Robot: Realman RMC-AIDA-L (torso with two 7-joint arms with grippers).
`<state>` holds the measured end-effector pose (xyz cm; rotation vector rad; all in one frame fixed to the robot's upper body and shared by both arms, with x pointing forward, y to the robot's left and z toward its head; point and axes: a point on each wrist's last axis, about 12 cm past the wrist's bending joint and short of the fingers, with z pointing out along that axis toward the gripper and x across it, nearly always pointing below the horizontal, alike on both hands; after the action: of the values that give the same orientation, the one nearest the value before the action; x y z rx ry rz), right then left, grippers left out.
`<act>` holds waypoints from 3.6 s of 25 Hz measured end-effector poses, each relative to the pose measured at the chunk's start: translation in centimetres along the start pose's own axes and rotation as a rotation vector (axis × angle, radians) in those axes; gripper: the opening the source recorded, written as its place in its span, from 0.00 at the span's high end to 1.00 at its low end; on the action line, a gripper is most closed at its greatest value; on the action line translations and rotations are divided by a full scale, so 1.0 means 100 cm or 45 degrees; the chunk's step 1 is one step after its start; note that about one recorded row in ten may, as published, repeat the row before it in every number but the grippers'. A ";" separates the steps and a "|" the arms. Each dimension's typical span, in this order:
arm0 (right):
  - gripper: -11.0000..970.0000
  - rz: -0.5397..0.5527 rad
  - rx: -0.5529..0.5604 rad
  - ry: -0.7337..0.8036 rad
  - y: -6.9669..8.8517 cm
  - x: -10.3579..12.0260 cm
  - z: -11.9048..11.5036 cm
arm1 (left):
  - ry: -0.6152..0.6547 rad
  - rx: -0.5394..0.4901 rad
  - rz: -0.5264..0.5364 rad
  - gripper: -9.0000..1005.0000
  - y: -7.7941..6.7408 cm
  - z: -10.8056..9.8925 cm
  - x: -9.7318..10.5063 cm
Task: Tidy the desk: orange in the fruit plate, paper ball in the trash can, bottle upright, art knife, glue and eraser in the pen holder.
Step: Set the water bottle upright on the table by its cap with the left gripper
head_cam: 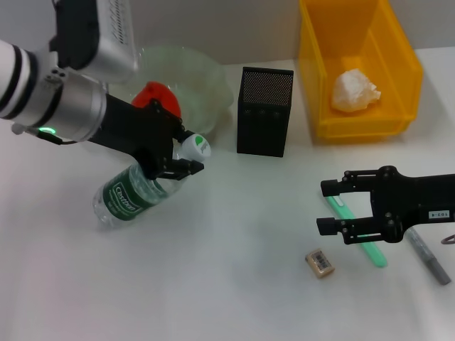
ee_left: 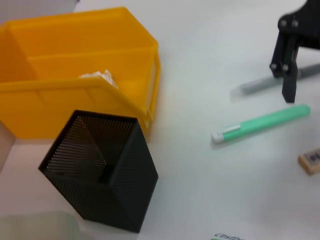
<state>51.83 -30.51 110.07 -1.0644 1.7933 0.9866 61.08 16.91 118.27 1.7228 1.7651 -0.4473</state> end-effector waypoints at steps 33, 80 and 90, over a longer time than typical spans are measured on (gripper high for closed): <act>0.25 0.011 0.000 0.005 -0.005 -0.006 0.000 | -0.526 -0.073 -0.413 0.55 0.003 -0.058 0.067; 0.25 0.009 -0.006 -0.003 -0.005 -0.007 0.004 | -0.556 -0.475 -0.575 0.54 -0.016 -0.059 0.139; 0.25 0.010 -0.005 -0.002 -0.005 -0.007 0.003 | -0.558 -0.479 -0.567 0.54 -0.016 -0.059 0.138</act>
<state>52.58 -30.18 110.49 -1.0594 1.7968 0.9958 59.07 31.10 113.55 0.8889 1.7548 -0.5833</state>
